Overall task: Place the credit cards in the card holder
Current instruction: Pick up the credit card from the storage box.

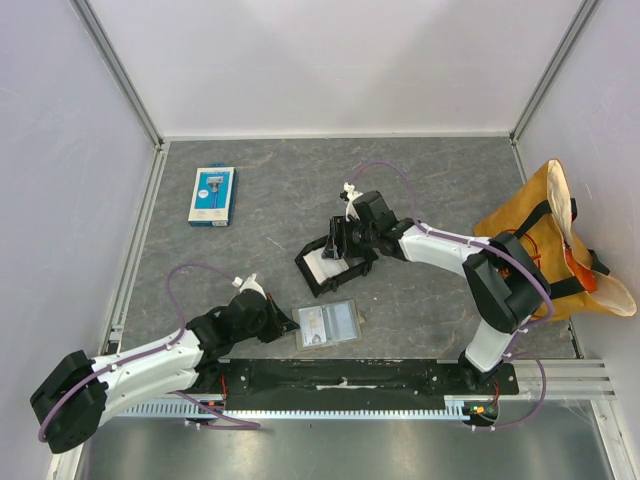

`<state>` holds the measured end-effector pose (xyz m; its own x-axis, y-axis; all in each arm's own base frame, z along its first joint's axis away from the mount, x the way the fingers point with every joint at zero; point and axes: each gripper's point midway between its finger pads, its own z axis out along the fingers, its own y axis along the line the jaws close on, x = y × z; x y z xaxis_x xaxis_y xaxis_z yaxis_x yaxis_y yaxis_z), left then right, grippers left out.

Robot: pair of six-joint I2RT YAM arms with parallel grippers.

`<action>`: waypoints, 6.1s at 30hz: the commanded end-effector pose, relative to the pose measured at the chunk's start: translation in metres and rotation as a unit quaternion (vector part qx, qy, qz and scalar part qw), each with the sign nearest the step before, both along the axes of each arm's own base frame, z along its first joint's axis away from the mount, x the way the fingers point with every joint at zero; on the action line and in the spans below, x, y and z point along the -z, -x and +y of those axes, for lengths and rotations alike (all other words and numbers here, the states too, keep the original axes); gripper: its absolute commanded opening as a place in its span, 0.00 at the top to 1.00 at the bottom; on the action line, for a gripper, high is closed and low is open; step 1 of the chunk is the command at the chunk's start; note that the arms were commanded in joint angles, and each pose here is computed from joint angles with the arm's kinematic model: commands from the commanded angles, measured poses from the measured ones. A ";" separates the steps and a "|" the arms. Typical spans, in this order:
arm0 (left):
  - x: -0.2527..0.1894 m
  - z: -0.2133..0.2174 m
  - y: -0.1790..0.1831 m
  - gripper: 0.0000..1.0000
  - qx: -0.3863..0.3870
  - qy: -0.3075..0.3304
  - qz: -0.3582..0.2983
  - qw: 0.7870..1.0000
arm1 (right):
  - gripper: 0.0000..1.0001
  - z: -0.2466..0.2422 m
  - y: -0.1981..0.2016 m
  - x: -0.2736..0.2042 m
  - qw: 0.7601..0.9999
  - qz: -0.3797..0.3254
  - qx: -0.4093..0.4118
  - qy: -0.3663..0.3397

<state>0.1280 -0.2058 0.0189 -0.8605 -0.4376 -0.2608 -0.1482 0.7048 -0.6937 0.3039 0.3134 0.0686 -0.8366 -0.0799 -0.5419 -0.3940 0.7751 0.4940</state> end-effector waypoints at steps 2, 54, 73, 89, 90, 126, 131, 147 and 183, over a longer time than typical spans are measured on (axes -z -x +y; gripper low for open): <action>-0.014 -0.005 -0.014 0.98 -0.004 0.006 -0.032 0.999 | 0.36 0.009 -0.005 -0.031 0.999 -0.030 -0.010 -0.038; -0.013 -0.009 -0.014 0.98 0.004 0.009 -0.027 1.000 | 1.00 -0.016 -0.017 -0.024 0.999 -0.046 0.013 0.009; -0.016 -0.012 -0.016 0.98 0.004 0.016 -0.036 0.999 | 0.99 0.012 -0.001 -0.040 0.997 -0.067 0.039 0.023; -0.016 -0.012 -0.017 0.98 0.005 0.019 -0.039 0.999 | 1.00 0.020 0.001 -0.056 0.989 -0.110 0.055 0.087; -0.017 -0.012 -0.017 0.98 0.005 0.019 -0.039 0.999 | 1.00 0.021 0.002 -0.053 0.987 -0.112 0.061 0.097; -0.016 -0.010 -0.016 0.98 0.003 0.023 -0.043 0.999 | 0.93 0.052 0.024 -0.044 0.990 -0.096 0.045 0.093; -0.018 -0.012 -0.012 0.98 0.012 0.029 -0.039 0.999 | 0.92 0.056 0.025 -0.048 0.991 -0.097 0.038 0.084; -0.017 -0.012 -0.012 0.98 0.012 0.028 -0.038 0.999 | 0.93 0.041 0.016 -0.055 0.984 -0.112 0.071 0.118; -0.018 -0.012 -0.012 0.98 0.014 0.030 -0.038 0.999 | 0.91 0.054 0.023 -0.052 0.991 -0.091 0.067 0.074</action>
